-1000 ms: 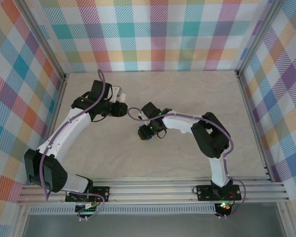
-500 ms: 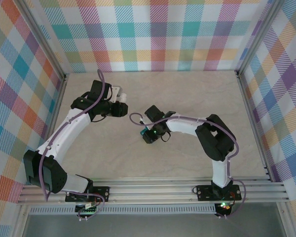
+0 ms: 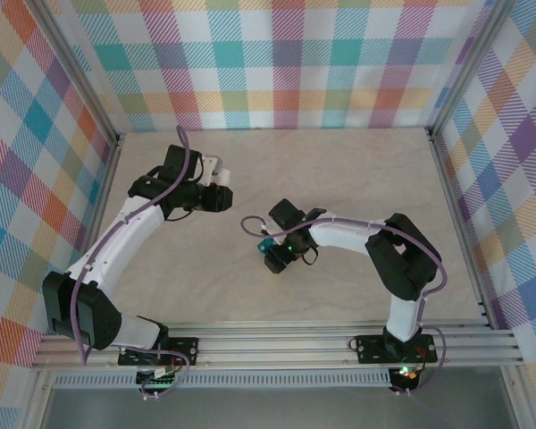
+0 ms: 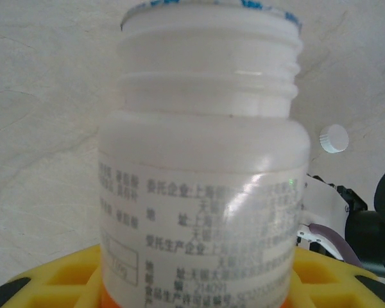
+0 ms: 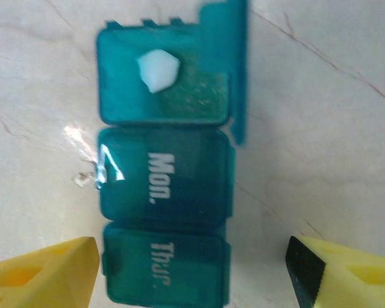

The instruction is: Sort the pills into containers

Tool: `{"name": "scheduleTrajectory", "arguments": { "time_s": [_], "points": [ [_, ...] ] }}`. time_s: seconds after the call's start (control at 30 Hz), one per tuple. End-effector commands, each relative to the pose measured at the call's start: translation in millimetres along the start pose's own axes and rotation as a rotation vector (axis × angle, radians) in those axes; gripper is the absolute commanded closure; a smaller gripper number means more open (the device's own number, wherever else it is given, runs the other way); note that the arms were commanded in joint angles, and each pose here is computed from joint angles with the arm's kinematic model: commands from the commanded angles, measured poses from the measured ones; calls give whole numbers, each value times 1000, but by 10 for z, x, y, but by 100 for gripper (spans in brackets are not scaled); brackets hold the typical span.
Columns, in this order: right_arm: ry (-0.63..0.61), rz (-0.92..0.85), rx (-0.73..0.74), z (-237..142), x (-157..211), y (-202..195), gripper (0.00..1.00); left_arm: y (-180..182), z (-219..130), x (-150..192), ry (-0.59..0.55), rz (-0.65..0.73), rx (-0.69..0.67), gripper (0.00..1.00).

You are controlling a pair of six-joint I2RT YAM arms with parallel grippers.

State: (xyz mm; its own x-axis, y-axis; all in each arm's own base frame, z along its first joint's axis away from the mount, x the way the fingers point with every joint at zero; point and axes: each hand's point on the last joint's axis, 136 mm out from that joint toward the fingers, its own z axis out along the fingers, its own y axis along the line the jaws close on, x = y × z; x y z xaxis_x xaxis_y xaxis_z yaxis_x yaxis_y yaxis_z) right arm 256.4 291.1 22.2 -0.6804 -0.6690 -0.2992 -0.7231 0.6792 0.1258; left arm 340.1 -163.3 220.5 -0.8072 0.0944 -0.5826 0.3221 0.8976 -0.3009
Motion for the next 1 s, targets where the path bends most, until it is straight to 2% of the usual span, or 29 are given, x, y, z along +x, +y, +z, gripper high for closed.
{"name": "scheduleTrajectory", "arguments": {
  "time_s": [0.0, 0.27, 0.4, 0.5, 0.63, 0.77, 0.97],
  "points": [
    [56, 53, 99, -48, 183, -183, 22, -33, -95, -43, -34, -2, 22, 100],
    [64, 150, 204, -115, 237, -530, 27, -49, -80, -21, -32, 1, 34, 100],
    [58, 198, 209, -159, 224, -627, 27, -59, -62, -22, -34, 1, 44, 100],
    [28, 206, 146, -244, 153, -521, 27, -109, -49, -27, -39, 7, 76, 100],
    [-56, 255, 30, -536, -39, -327, 27, -311, -82, -56, -83, 44, 191, 100],
    [-164, 386, -111, -934, -339, -269, 26, -507, -126, -72, -135, 101, 280, 100],
    [-341, 597, -335, -1555, -751, -403, 25, -836, -160, -72, -213, 215, 372, 100]
  ]
}}
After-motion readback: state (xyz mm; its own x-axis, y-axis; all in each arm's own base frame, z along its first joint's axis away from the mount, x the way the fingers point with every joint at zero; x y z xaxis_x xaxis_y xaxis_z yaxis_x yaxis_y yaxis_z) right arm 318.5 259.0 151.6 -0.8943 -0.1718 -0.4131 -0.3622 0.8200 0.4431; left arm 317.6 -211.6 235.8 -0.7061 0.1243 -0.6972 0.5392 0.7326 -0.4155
